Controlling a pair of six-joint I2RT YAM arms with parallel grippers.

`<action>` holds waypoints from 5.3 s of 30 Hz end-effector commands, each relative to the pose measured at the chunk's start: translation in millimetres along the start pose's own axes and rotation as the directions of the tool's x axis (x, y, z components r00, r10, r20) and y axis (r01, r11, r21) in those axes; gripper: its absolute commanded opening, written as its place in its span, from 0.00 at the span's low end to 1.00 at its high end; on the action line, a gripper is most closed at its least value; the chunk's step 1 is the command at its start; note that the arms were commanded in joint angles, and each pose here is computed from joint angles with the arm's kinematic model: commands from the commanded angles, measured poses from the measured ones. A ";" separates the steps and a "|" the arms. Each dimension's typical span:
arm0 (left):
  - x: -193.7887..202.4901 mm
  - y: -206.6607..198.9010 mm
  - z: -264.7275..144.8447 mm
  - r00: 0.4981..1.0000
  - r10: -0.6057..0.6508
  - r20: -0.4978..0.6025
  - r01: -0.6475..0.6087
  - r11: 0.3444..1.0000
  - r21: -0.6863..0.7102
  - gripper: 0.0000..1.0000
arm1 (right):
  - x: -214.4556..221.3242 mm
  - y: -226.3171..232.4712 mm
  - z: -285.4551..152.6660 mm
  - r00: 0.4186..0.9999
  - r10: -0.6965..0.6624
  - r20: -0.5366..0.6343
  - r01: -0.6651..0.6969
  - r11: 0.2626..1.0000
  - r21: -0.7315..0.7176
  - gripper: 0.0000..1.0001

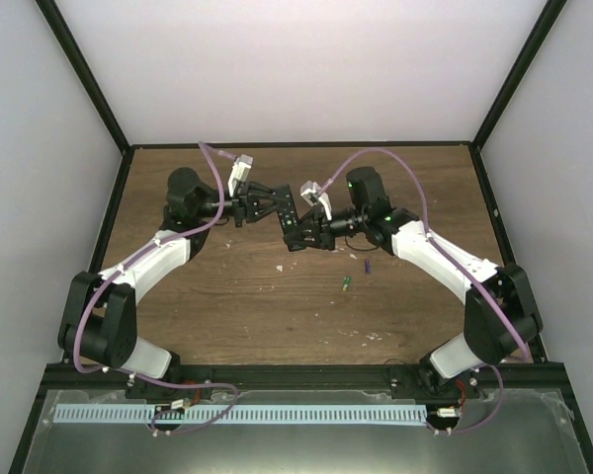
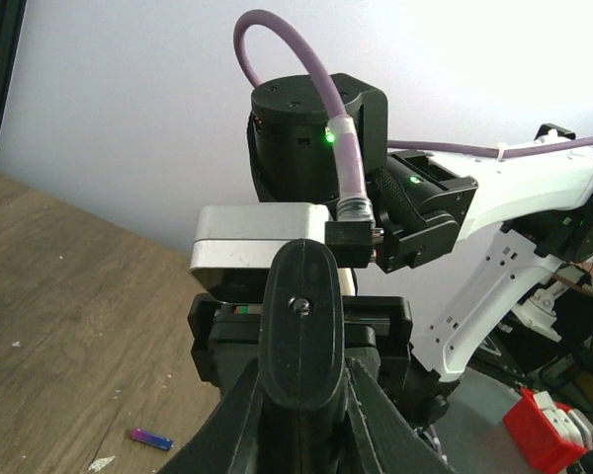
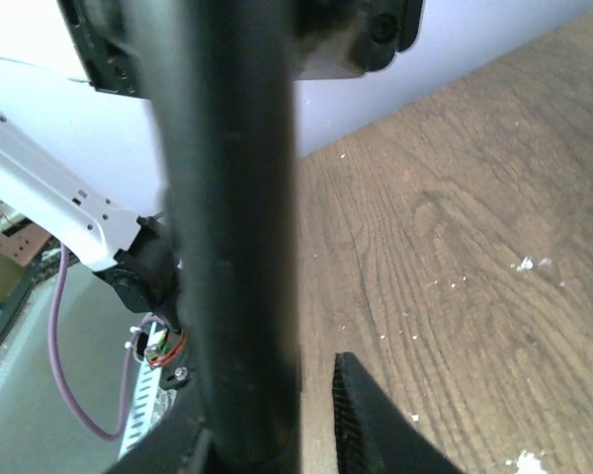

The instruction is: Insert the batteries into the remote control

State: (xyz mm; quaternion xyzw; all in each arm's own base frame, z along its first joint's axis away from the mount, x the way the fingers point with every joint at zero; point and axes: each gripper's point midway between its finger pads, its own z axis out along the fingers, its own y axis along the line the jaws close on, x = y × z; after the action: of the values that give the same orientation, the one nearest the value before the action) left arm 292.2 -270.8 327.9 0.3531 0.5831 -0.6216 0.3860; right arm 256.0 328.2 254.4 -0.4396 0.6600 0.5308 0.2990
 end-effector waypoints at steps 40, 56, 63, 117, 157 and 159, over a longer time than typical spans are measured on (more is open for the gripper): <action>-46.9 68.1 -93.7 0.689 -0.211 0.693 0.708 0.402 -0.581 0.75 | -23.2 -123.3 -74.5 0.904 -0.181 -0.387 0.413 0.140 0.900 0.01; -41.2 63.8 -69.1 0.549 -0.353 0.757 0.824 0.377 -0.422 0.75 | -41.1 -110.3 -60.4 0.676 -0.407 -0.614 0.597 -0.187 0.780 0.01; -34.1 67.7 -67.2 0.541 -0.370 0.755 0.834 0.357 -0.422 0.74 | -44.9 -113.7 -57.7 0.641 -0.397 -0.657 0.604 -0.268 0.751 0.01; 9.3 96.5 -47.2 0.571 -0.435 0.696 0.821 0.278 -0.499 0.32 | -51.2 -107.2 -28.1 0.561 -0.408 -0.720 0.632 -0.351 0.691 0.01; 3.6 63.8 -32.7 0.931 -0.301 0.206 0.364 0.806 -0.467 0.00 | -2.5 -57.3 -50.1 0.875 -0.420 -0.242 0.448 0.511 0.734 1.00; 9.4 58.3 -29.1 0.945 -0.298 0.136 0.327 0.844 -0.425 0.00 | 1.8 -43.7 -48.8 0.864 -0.449 -0.229 0.467 0.543 0.698 1.00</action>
State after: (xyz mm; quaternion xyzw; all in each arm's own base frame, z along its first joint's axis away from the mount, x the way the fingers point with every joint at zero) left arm 365.3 -223.2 286.2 0.0015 0.7723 -0.4979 0.3945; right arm 335.8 267.8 256.6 -0.4061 0.6833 0.0274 0.6062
